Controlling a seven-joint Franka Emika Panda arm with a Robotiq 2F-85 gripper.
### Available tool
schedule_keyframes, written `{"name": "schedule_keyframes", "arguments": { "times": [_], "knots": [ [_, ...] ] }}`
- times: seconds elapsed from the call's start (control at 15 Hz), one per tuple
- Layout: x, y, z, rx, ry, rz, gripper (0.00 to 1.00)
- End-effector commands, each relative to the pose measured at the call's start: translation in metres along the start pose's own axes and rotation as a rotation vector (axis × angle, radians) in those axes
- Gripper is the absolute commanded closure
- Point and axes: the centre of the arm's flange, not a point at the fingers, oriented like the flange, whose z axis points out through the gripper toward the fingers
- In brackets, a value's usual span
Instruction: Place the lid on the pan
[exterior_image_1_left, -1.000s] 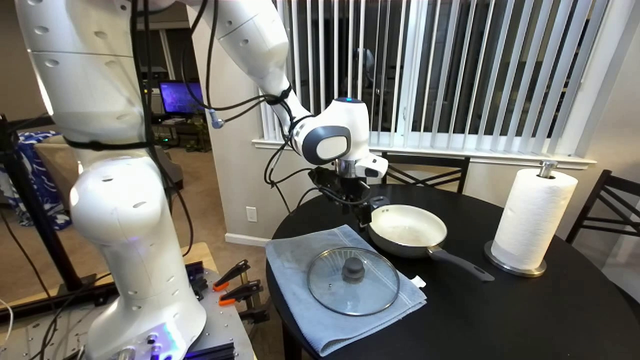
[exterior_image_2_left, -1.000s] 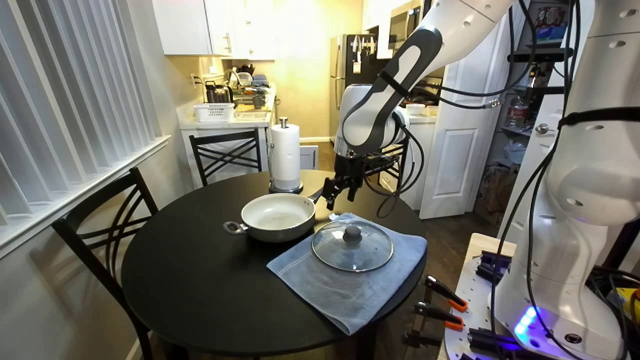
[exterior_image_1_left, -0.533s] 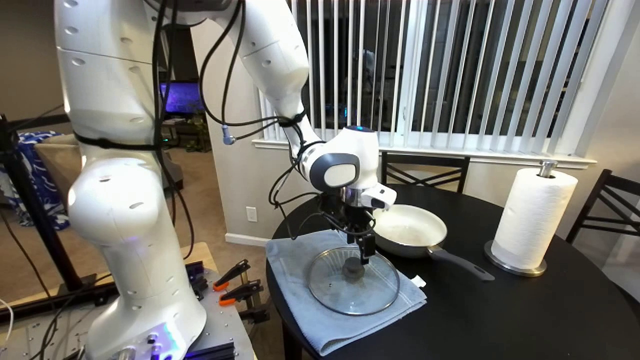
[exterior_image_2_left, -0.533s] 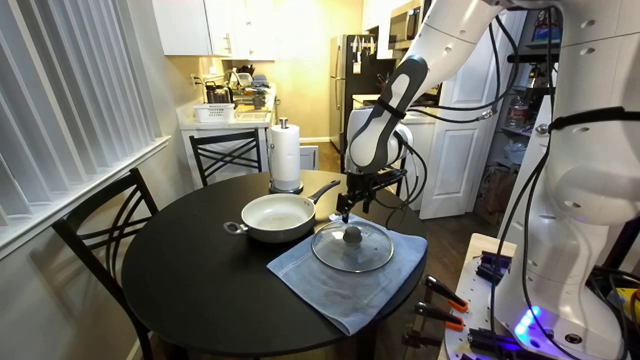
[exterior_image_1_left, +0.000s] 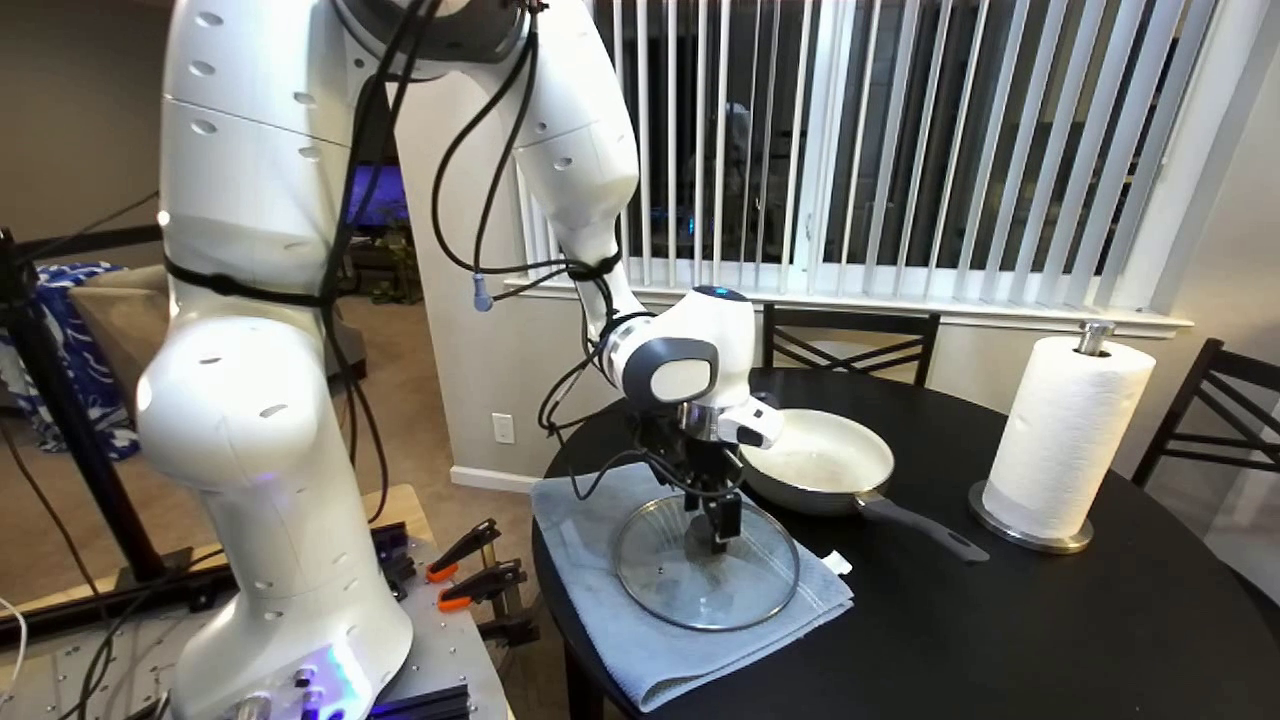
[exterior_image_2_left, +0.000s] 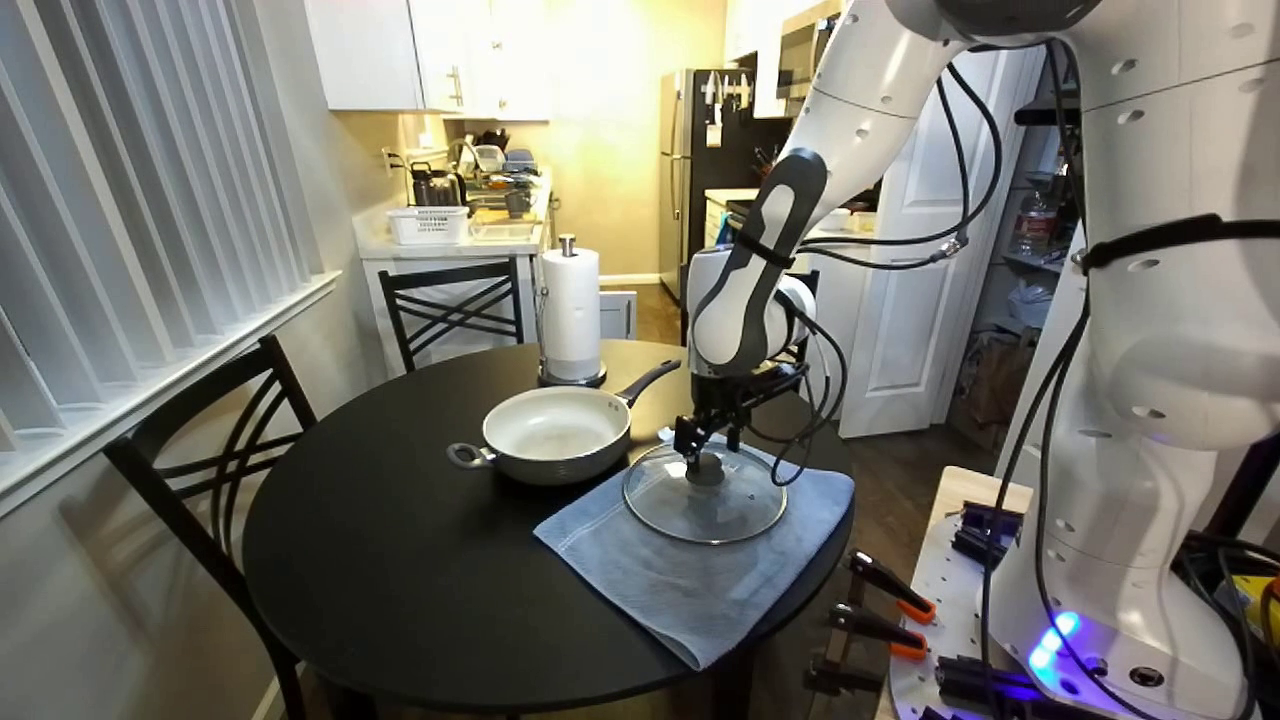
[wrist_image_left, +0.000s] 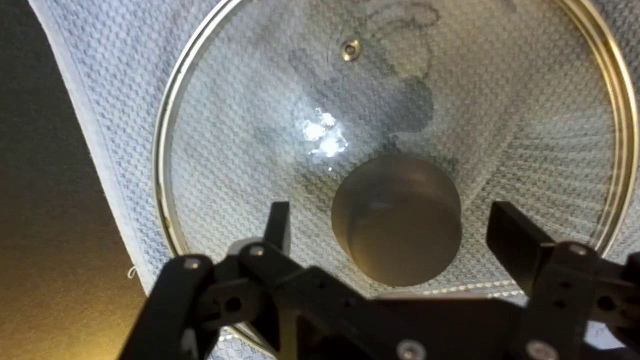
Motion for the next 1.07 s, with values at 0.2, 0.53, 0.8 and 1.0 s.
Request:
{"name": "schedule_keyframes", "arguments": {
  "times": [0.2, 0.53, 0.8, 1.0],
  "knots": [
    [0.014, -0.002, 0.009, 0.035, 0.004, 0.031, 0.00],
    [0.019, -0.005, 0.012, 0.036, 0.003, 0.044, 0.00],
    [0.023, -0.004, 0.014, 0.033, 0.004, 0.048, 0.00],
    [0.025, -0.003, 0.015, 0.030, 0.004, 0.049, 0.00]
  ]
}}
